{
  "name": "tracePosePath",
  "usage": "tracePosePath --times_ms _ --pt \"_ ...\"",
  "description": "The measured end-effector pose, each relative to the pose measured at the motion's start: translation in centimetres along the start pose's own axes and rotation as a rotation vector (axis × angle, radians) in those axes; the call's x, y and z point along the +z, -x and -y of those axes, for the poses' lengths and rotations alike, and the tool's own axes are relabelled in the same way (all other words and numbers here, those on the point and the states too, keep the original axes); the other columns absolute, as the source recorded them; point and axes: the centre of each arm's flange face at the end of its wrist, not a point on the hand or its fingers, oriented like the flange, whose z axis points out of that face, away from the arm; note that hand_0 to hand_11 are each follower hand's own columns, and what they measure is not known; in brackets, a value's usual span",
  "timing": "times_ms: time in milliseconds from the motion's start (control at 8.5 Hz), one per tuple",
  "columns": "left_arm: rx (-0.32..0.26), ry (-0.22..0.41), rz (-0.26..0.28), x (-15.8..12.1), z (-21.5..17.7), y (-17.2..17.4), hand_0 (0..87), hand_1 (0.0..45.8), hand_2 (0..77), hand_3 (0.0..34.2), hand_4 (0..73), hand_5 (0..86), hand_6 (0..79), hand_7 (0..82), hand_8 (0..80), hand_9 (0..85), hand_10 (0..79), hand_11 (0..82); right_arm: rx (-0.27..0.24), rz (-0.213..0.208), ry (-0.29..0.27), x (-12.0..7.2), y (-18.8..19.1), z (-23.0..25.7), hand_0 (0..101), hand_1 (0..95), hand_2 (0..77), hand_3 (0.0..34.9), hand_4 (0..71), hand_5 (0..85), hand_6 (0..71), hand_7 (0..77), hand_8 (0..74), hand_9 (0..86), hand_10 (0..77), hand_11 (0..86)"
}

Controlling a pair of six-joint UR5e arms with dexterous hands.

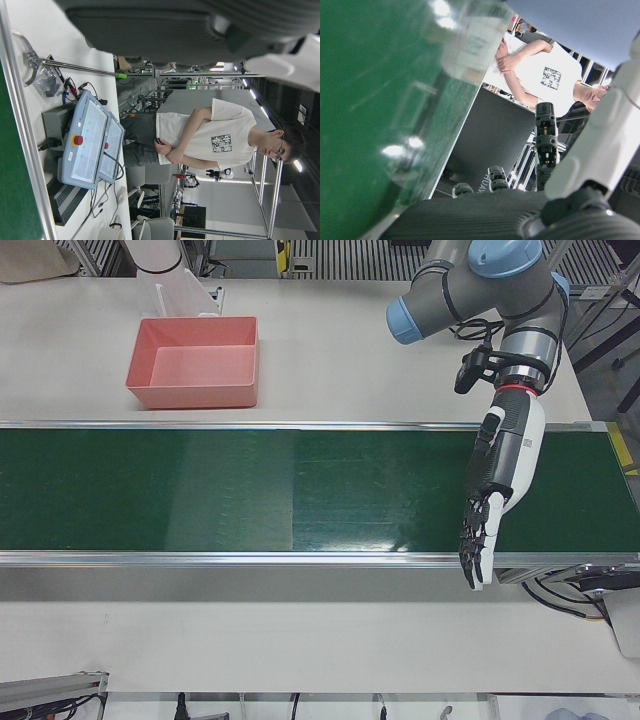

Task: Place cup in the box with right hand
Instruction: 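Close the right hand around the blue cup on the belt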

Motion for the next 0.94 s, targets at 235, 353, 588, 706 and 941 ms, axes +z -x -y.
tracePosePath --times_ms 235,353,588,706,941 --pt "0.000 0.000 0.000 0.0 0.0 0.0 0.0 0.5 0.5 0.0 0.0 0.0 0.0 0.0 0.0 0.0 0.0 0.0 -0.003 0.006 -0.003 0.1 0.3 0.2 47 1.1 1.1 22.0 31.6 1.6 0.5 14.7 1.1 2.2 0.0 0.0" --pt "0.000 -0.001 0.000 0.0 0.0 0.0 0.0 0.5 0.5 0.0 0.0 0.0 0.0 0.0 0.0 0.0 0.0 0.0 -0.004 0.007 -0.004 0.1 0.3 0.2 47 1.1 0.5 18.8 32.2 1.6 0.5 15.8 1.1 2.2 0.0 0.0" --pt "0.000 0.000 0.000 0.0 0.0 0.0 0.0 0.5 0.5 0.0 0.0 0.0 0.0 0.0 0.0 0.0 0.0 0.0 -0.010 0.008 -0.010 0.1 0.5 0.5 47 1.1 0.5 19.1 33.3 1.6 0.5 15.8 1.1 2.2 0.0 0.0" --pt "0.000 0.000 0.000 0.0 0.0 0.0 0.0 0.5 0.5 0.0 0.0 0.0 0.0 0.0 0.0 0.0 0.0 0.0 -0.017 0.010 -0.020 0.1 0.8 0.7 47 1.1 0.5 19.0 33.3 1.6 0.5 15.8 1.1 2.2 0.0 0.0" --pt "0.000 0.000 0.000 0.0 0.0 0.0 0.0 0.5 0.0 0.0 0.0 0.0 0.0 0.0 0.0 0.0 0.0 0.0 -0.040 0.023 -0.046 0.2 2.0 1.4 47 1.1 0.5 18.1 34.9 1.6 0.5 15.8 0.5 3.8 0.0 0.0"
